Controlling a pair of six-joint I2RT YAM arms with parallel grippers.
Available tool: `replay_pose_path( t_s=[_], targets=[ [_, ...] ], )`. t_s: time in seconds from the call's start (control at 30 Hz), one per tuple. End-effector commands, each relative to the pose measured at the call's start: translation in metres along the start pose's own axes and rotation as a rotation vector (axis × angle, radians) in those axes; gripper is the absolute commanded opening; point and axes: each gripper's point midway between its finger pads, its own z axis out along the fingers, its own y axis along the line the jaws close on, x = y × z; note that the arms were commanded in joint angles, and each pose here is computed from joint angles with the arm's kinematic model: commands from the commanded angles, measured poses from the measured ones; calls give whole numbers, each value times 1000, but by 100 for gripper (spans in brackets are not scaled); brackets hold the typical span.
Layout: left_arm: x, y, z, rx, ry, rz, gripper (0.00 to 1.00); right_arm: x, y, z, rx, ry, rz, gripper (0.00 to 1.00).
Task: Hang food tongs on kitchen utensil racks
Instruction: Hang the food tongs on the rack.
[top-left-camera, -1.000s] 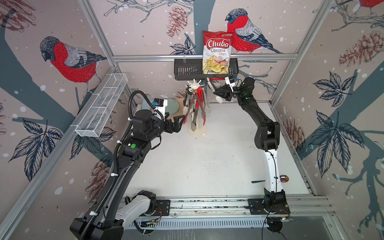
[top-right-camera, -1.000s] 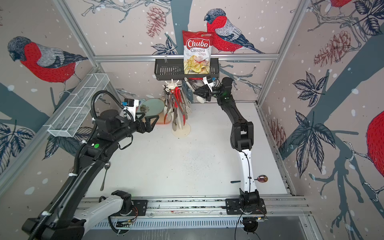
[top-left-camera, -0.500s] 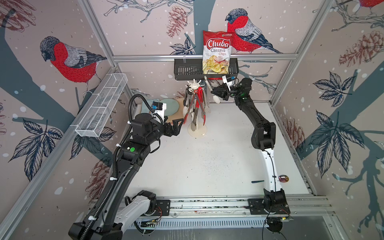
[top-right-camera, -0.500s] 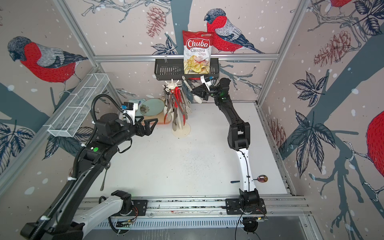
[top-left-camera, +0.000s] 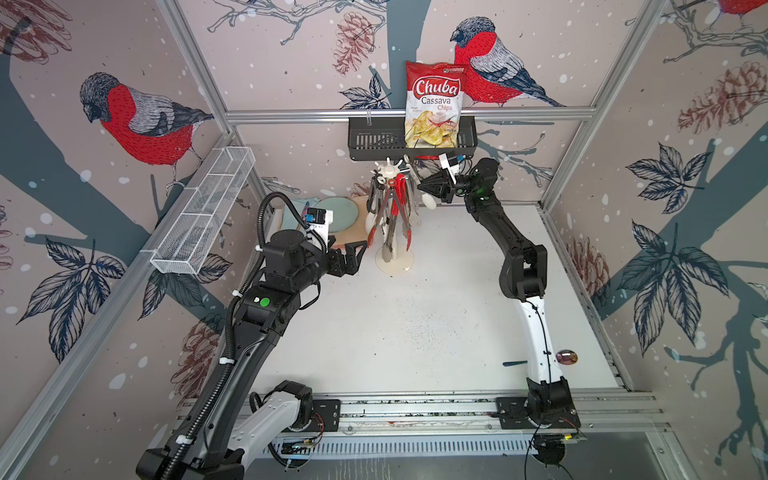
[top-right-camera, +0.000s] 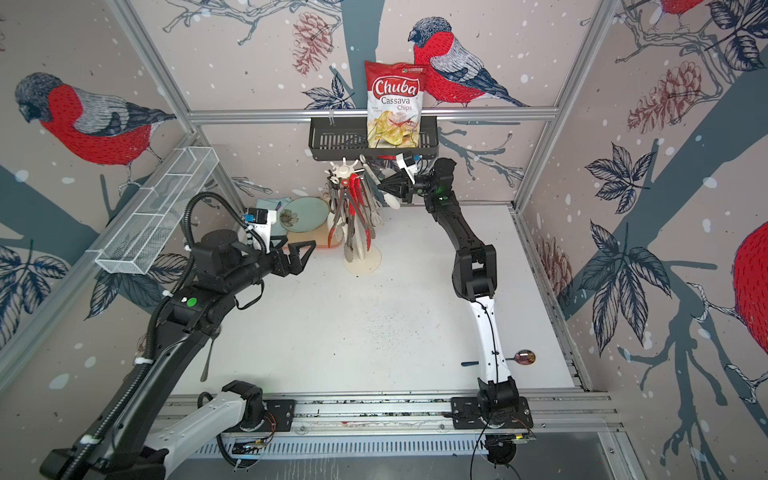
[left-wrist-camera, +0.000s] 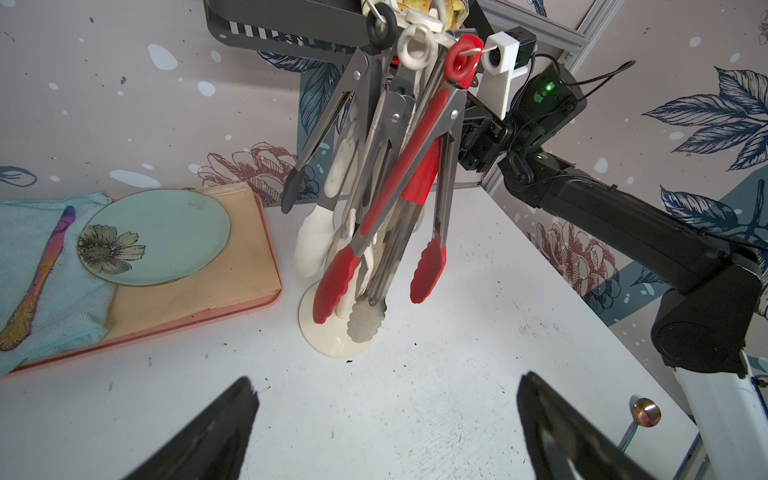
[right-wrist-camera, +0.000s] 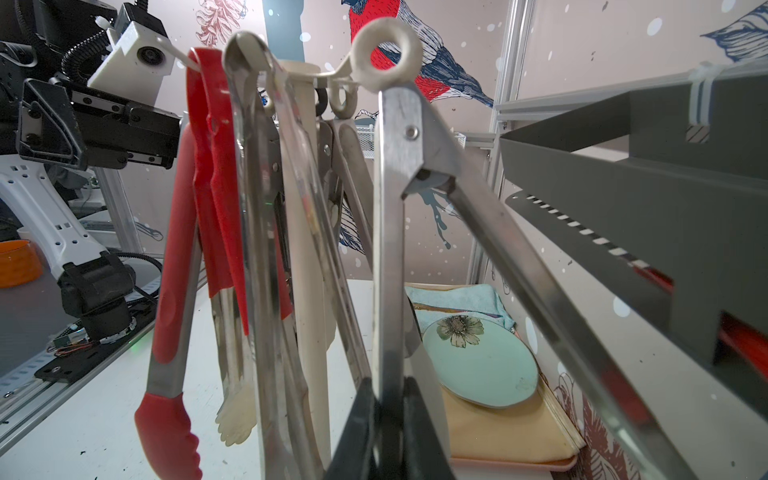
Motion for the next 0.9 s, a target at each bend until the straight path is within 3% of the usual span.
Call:
replay_pose_path(
  t_s=[0.0, 0.87],
  targets=[
    [0, -1, -1, 7, 0, -1, 96, -3, 1, 2, -2, -6, -35, 0],
    [7, 2, -3, -11, 10, -5, 96, -16, 10, 6, -31, -10, -101, 0]
  ],
)
